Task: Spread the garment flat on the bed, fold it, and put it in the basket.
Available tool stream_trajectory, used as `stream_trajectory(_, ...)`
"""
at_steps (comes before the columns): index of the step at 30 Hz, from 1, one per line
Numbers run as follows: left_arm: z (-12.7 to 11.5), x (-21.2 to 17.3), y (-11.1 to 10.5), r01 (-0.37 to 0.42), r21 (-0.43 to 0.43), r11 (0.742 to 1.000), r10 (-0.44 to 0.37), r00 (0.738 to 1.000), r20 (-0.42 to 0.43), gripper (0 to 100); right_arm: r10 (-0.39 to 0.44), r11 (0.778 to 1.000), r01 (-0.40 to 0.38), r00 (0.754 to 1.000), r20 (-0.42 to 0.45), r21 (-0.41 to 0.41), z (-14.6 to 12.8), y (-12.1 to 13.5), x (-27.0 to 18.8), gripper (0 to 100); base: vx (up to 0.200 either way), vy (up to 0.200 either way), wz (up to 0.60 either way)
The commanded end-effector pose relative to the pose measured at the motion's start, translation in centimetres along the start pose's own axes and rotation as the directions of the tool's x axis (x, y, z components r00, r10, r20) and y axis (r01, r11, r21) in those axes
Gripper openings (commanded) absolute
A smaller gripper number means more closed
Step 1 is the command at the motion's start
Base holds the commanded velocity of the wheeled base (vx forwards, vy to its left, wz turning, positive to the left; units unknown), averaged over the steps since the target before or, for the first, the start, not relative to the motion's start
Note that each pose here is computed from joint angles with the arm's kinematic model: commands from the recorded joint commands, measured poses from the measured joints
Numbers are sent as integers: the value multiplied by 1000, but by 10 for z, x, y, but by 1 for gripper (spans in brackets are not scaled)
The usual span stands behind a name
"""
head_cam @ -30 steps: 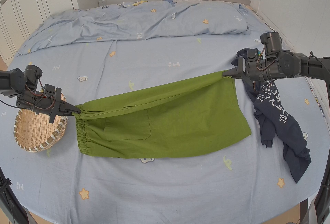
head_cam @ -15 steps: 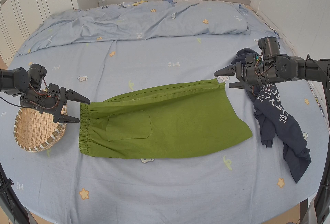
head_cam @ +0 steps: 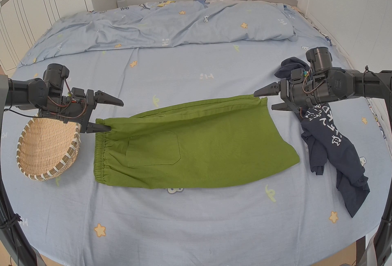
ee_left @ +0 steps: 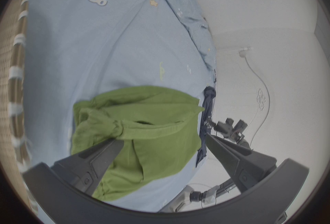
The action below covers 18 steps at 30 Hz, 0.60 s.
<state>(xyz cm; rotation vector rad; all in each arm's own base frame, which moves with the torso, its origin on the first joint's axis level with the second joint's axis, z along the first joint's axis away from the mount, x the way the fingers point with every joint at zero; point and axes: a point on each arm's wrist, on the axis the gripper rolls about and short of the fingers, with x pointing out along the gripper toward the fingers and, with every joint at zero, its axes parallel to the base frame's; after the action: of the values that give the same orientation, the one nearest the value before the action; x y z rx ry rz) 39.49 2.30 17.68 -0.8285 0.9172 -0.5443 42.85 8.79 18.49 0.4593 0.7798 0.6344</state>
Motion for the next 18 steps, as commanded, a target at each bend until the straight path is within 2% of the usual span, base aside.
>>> stream_trajectory(1, 15, 24, 23, 4, -52, 999, -3, 1000, 13, 100, 1, 1000, -1, 1000, 15, -4, -4, 11, -23, 100, 0, 0, 0)
stream_trajectory(6, 33, 20, 29, 30, -76, 997, -23, 995, 96, 100, 72, 997, -71, 997, 16, -25, -16, 21, -39, 100, 0, 0, 0)
stream_trajectory(10, 37, 17, 35, 30, -84, 996, -20, 993, 117, 100, 85, 996, -84, 996, 24, -41, -25, 26, -44, 100, 0, 0, 0)
stream_trajectory(18, 39, 18, 31, 44, -80, 996, -33, 991, 133, 100, 87, 995, -86, 996, 23, -43, -45, 30, -58, 100, 0, 0, 0)
